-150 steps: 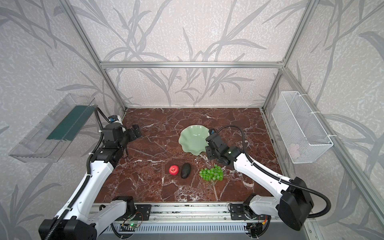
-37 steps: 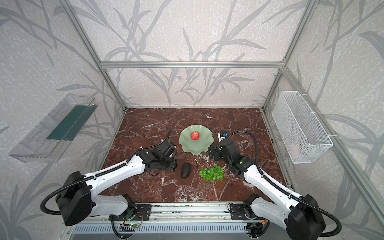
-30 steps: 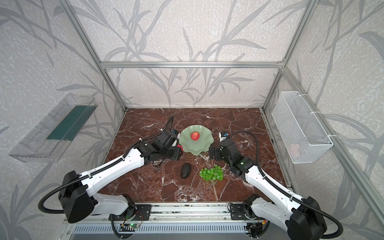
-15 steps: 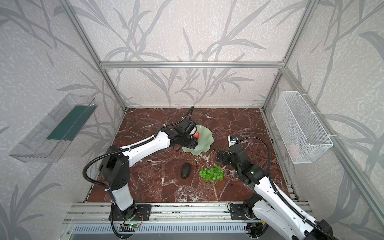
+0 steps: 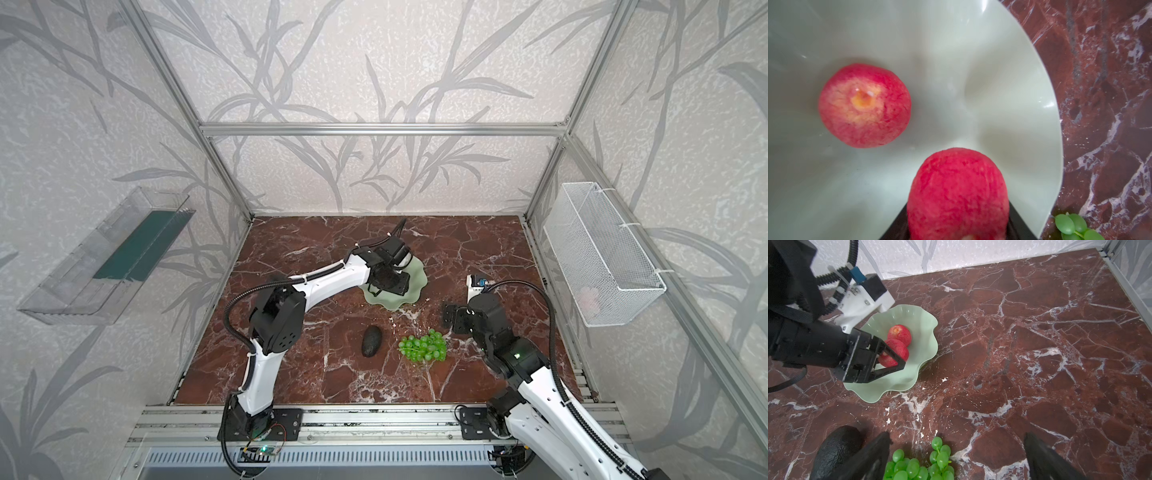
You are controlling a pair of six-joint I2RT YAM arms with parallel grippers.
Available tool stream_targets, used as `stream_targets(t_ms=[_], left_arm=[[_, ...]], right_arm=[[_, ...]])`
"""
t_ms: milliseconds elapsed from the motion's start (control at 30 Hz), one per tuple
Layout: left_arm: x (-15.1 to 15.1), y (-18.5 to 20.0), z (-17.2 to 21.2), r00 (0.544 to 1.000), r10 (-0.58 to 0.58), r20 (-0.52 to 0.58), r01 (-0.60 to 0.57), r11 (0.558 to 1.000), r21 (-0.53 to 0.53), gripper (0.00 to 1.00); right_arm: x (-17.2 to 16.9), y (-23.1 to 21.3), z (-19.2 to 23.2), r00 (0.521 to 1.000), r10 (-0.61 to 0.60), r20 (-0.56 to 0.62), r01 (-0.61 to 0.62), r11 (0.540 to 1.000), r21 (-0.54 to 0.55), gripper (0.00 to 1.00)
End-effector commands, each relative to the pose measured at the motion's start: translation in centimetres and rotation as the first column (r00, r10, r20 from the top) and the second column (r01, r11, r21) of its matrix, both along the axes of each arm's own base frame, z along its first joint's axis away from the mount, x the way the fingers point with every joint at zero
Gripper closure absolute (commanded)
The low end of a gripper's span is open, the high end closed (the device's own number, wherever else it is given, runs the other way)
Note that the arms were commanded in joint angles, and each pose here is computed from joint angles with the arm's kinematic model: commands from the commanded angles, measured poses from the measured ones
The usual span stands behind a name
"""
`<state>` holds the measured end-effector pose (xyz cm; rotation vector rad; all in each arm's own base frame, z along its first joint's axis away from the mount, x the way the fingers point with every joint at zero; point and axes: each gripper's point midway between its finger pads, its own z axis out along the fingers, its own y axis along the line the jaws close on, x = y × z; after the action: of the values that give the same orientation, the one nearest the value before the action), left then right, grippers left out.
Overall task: Place and organize the fake fruits in the fruit bowl
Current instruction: 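Carry the apple with the left gripper into the bowl beside the first apple, then withdraw the left arm while the right gripper grasps the black avocado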
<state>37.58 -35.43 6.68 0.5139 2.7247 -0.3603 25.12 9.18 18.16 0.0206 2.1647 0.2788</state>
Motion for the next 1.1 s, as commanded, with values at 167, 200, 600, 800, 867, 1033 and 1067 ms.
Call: stream_targets(t_ms=[167,200,600,800,867,1033,1067], left_arm=[[1.6,-1.4,-0.9,0.999,0.034,0.000,-0.034,0.999,-0.002,0.52],[1.7,-1.4,-1.1,0.999,0.034,-0.003,-0.034,0.999,0.005,0.50],[1.9,-1.4,-1.3,0.999,0.042,-0.017,-0.042,0.999,0.010,0.28],[2.0,-1.2,2.0,0.998,0.048,0.034,-0.047,0.999,-0.026,0.26],[2.2,-1.1,4.1,0.996,0.055,0.075,-0.051,0.997,-0.054,0.26],[2.3,1.2,11.0,0.970,0.073,0.231,-0.054,0.995,-0.088,0.26],[2.2,2.0,12.1,0.961,0.080,0.266,-0.060,0.995,-0.083,0.26]], right_arm=[[-0.2,-0.6,-0.5,1.000,-0.003,-0.017,0.003,1.000,-0.029,0.01],[-0.3,-0.6,-0.6,1.000,-0.002,-0.019,0.002,1.000,-0.029,0.01],[0.1,-0.5,-0.4,1.000,-0.004,-0.017,0.003,1.000,-0.021,0.01],[0.3,-0.2,0.6,1.000,0.004,0.008,-0.004,1.000,-0.001,0.01],[0.3,0.3,0.9,0.999,0.032,0.013,-0.032,0.999,0.012,0.01],[0.5,2.2,1.4,0.997,0.078,-0.001,-0.077,0.993,0.091,0.02],[0.5,2.7,1.3,0.996,0.084,-0.007,-0.083,0.991,0.104,0.03]])
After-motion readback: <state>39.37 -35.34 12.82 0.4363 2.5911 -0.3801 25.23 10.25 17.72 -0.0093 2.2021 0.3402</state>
